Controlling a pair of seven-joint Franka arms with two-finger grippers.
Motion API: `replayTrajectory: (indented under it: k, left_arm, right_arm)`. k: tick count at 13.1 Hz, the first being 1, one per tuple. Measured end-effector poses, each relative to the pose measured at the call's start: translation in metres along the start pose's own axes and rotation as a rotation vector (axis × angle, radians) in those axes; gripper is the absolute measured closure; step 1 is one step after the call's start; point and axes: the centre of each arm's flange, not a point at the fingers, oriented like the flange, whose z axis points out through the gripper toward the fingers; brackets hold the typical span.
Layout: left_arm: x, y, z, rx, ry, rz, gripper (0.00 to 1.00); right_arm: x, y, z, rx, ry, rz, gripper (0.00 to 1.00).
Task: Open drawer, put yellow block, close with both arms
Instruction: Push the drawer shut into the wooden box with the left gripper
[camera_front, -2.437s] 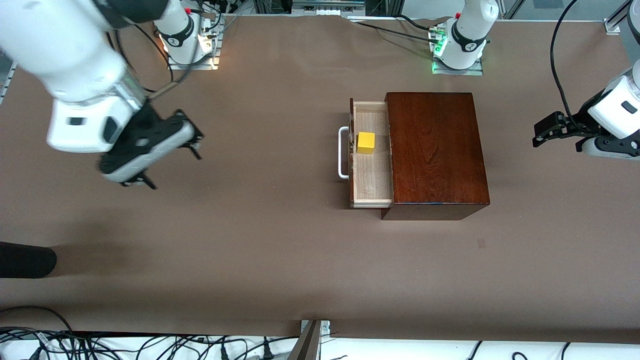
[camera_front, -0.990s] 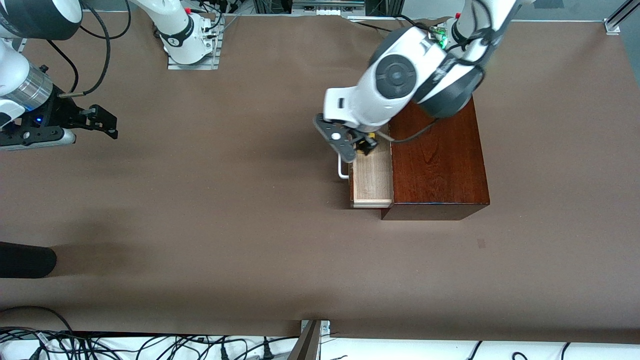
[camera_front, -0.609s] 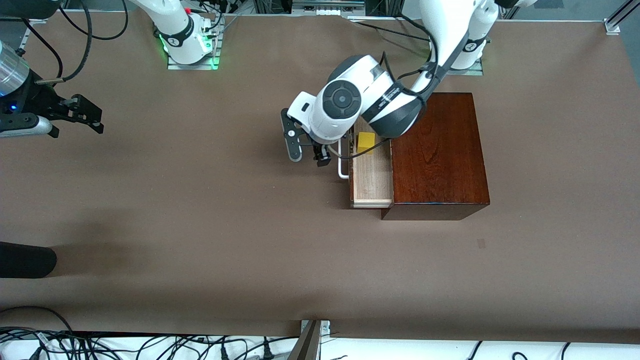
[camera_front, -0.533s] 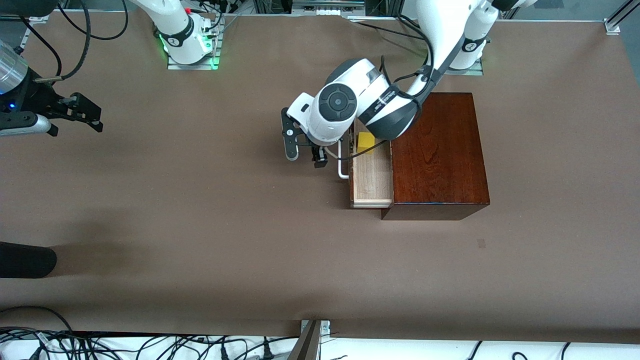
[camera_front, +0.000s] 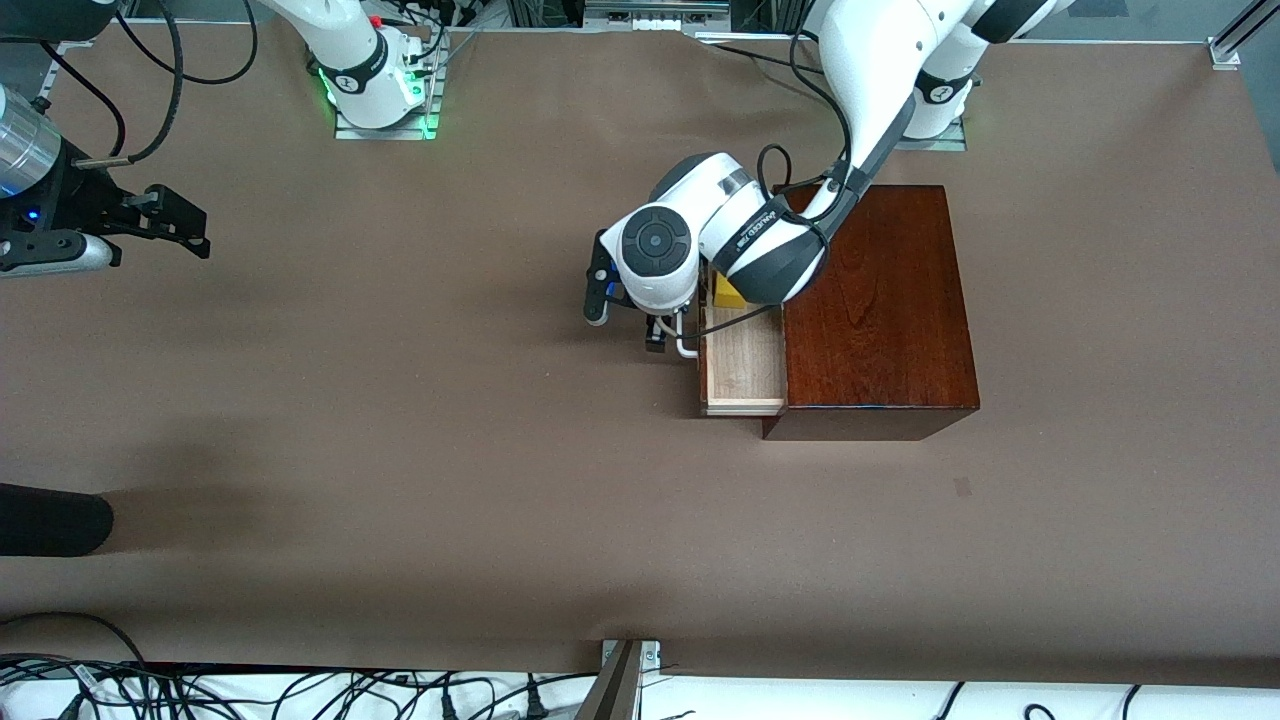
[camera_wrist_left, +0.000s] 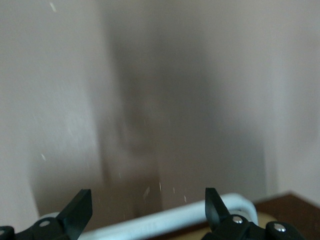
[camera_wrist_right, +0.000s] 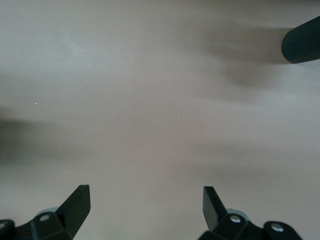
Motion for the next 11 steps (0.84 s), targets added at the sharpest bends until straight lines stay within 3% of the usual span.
replayTrajectory:
  k: [4,8,11]
  left_arm:
    - [-0.011,0.003,0.001,-0.013,-0.113,0.024,0.00]
    - [-0.022,0.002,0.003,-0.037,-0.166,0.019,0.00]
    - [-0.048,0.003,0.012,-0.124,-0.268,-0.012,0.00]
  right_arm:
    - [-0.001,0.005,0.000,0.000,-0.005,0.011,0.00]
    - [-0.003,0.014,0.001,0.000,-0.013,0.029,0.00]
    - [-0.002,0.011,-0.001,0.000,-0.010,0.023,0.00]
